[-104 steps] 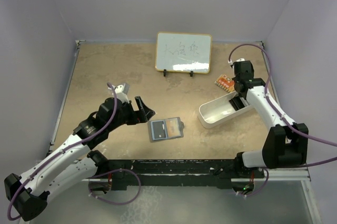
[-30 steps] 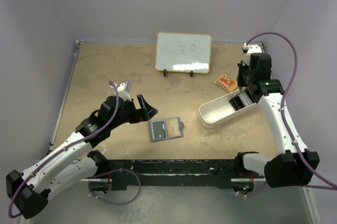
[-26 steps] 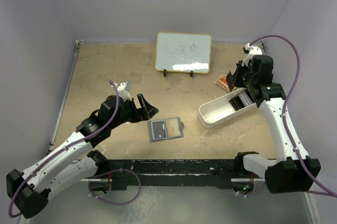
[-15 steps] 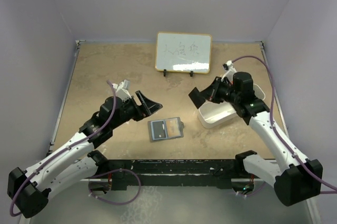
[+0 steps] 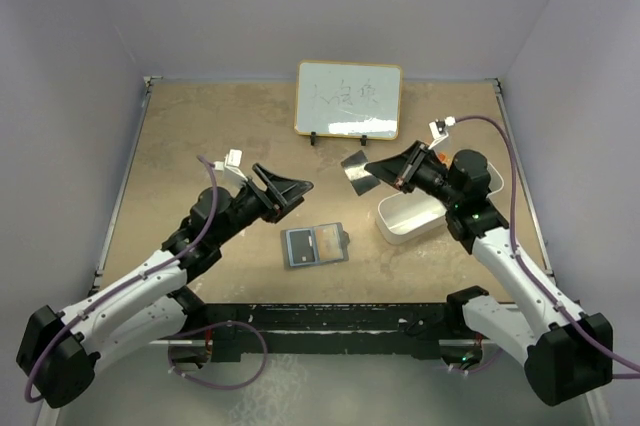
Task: Put the credit cards into the card holder
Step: Pick up the credit card from the storage box.
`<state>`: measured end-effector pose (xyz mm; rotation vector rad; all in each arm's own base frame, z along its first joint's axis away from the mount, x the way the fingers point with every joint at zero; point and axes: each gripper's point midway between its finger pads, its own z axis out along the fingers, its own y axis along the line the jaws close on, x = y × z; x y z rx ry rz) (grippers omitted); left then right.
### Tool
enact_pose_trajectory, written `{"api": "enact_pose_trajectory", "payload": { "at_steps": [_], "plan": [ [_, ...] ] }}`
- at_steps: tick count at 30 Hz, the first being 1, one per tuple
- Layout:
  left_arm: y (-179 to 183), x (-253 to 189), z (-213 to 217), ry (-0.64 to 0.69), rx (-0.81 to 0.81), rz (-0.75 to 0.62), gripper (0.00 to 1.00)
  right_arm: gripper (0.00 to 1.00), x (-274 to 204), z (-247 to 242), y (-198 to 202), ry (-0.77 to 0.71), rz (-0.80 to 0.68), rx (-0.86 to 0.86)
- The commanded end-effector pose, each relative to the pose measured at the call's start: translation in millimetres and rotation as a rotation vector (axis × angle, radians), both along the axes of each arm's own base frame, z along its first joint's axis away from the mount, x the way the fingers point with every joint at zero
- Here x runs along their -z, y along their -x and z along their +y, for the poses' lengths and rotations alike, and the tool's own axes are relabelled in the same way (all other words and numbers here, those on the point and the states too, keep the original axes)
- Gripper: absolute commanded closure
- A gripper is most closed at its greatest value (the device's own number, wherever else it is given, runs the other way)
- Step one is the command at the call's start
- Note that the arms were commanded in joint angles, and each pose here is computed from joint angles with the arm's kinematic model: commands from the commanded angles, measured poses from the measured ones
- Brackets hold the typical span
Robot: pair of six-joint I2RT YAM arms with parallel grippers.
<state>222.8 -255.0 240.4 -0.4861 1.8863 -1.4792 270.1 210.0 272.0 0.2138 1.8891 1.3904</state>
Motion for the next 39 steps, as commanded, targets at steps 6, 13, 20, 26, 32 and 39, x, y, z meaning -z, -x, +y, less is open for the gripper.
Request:
{"api": "enact_pose_trajectory", "payload": {
  "at_steps": [6, 13, 20, 26, 32, 39],
  "plan": [
    [-15.3, -44.6, -19.5, 0.209, 0.022, -0.077, 0.30, 1.00, -34.2, 24.1, 8.7, -0.209, -0.040, -0.031],
    [-18.7, -49.5, -26.9, 0.271, 0.043, -0.084, 0.34, 1.00, -26.5, 41.3, 17.7, -0.245, -0.009, -0.080],
    [-17.1, -53.3, -29.5, 0.295, 0.064, -0.092, 0.37, 1.00, -21.2, 57.7, 22.1, -0.240, 0.009, -0.111],
    [-17.8, -41.3, -32.5, 0.276, 0.071, -0.071, 0.44, 1.00, -10.5, 69.1, 21.7, -0.255, 0.047, -0.140],
    [-16.2, -29.7, -31.3, 0.271, 0.072, -0.069, 0.87, 1.00, 4.1, 76.5, 25.8, -0.214, 0.054, -0.171],
    [-13.8, -2.7, -27.5, 0.130, 0.071, -0.096, 1.00, 0.69, 49.1, 69.2, 40.4, -0.001, 0.045, -0.215]
  ]
}}
